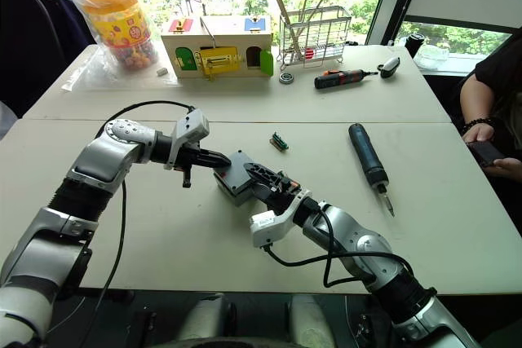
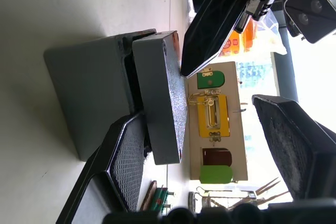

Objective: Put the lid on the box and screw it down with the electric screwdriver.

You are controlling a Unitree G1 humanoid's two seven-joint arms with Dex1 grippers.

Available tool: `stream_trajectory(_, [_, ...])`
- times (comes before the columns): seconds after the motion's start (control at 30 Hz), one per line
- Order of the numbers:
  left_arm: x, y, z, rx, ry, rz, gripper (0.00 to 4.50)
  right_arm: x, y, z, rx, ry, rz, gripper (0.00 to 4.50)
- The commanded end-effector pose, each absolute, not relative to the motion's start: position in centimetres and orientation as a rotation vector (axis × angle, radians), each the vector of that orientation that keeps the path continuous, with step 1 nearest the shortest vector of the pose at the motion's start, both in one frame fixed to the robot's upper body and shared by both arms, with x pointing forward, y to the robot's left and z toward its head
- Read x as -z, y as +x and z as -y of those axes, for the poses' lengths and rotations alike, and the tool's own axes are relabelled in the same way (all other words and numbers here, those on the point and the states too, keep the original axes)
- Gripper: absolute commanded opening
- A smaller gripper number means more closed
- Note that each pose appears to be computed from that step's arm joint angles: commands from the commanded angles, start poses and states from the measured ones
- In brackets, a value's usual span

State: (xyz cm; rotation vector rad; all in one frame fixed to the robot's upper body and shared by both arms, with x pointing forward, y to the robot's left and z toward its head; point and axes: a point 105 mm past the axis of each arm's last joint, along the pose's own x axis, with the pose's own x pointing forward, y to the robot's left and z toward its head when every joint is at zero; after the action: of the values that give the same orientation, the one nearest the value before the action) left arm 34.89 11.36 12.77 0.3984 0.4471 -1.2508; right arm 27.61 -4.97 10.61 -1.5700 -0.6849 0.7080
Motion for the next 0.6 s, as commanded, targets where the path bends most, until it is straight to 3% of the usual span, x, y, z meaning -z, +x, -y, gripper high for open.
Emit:
stream_trajectory(0.03, [-7.4, 33.9, -12.7, 1.2, 0.412, -0.662, 0.0, -12.5, 26.8, 4.7, -0.687, -1.54, 0.767, 3.37])
stream_trajectory(0.43, [-8.7, 33.0, -11.5, 1.291, 0.348, -0.579, 0.0, -12.8, 25.8, 5.9, -0.691, -1.5, 0.794, 3.37])
stream_trajectory(0.6, [-9.4, 33.7, -11.8, 1.259, 0.349, -0.559, 0.0, -12.5, 26.1, 6.1, -0.684, -1.482, 0.769, 3.37])
